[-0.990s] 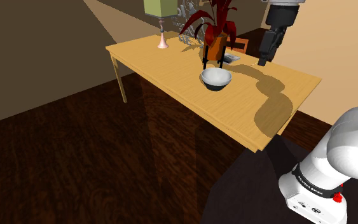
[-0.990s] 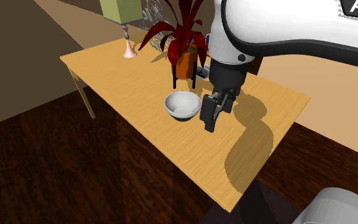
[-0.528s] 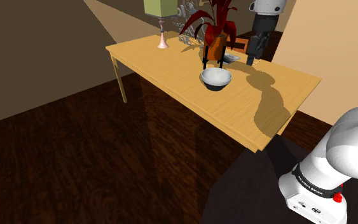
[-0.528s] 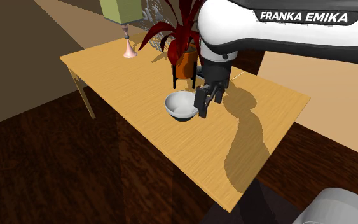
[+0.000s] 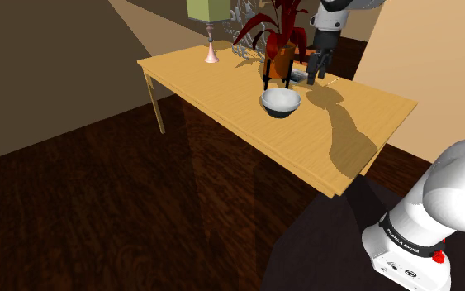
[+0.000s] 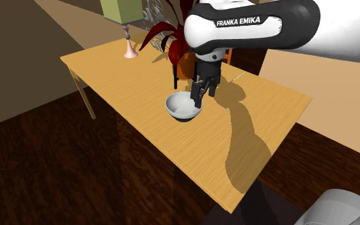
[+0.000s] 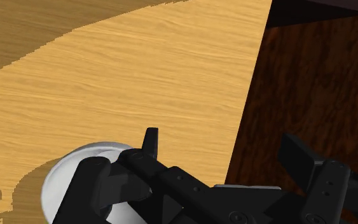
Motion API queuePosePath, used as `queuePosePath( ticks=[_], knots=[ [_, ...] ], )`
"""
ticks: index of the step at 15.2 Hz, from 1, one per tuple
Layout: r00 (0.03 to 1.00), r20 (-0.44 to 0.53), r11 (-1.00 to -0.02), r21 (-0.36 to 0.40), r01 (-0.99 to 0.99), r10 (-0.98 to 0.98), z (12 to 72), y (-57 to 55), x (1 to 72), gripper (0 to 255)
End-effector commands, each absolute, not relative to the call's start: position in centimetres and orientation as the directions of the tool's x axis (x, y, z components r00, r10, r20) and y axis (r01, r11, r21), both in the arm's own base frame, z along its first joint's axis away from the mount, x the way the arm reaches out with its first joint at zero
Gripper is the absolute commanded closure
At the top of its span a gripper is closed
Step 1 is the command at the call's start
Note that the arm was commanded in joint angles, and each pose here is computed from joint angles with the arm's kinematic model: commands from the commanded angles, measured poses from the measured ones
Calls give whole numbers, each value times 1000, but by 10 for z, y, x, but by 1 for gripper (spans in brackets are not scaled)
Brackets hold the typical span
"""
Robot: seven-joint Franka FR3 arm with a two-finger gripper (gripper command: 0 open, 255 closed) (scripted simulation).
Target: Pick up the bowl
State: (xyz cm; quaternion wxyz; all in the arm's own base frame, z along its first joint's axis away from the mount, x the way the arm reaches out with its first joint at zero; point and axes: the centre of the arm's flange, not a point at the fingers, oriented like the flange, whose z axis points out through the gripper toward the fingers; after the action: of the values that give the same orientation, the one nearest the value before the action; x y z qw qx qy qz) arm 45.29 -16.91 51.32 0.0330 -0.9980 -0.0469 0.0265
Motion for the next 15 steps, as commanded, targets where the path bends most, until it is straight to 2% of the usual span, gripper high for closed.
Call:
queuePosePath(
  ticks=[1,15],
  knots=[
    [994,-50,-993,-67,93,97,504,-187,470,0],
    [994,-51,-993,-67,95,99,429,-303,593,0]
  ],
)
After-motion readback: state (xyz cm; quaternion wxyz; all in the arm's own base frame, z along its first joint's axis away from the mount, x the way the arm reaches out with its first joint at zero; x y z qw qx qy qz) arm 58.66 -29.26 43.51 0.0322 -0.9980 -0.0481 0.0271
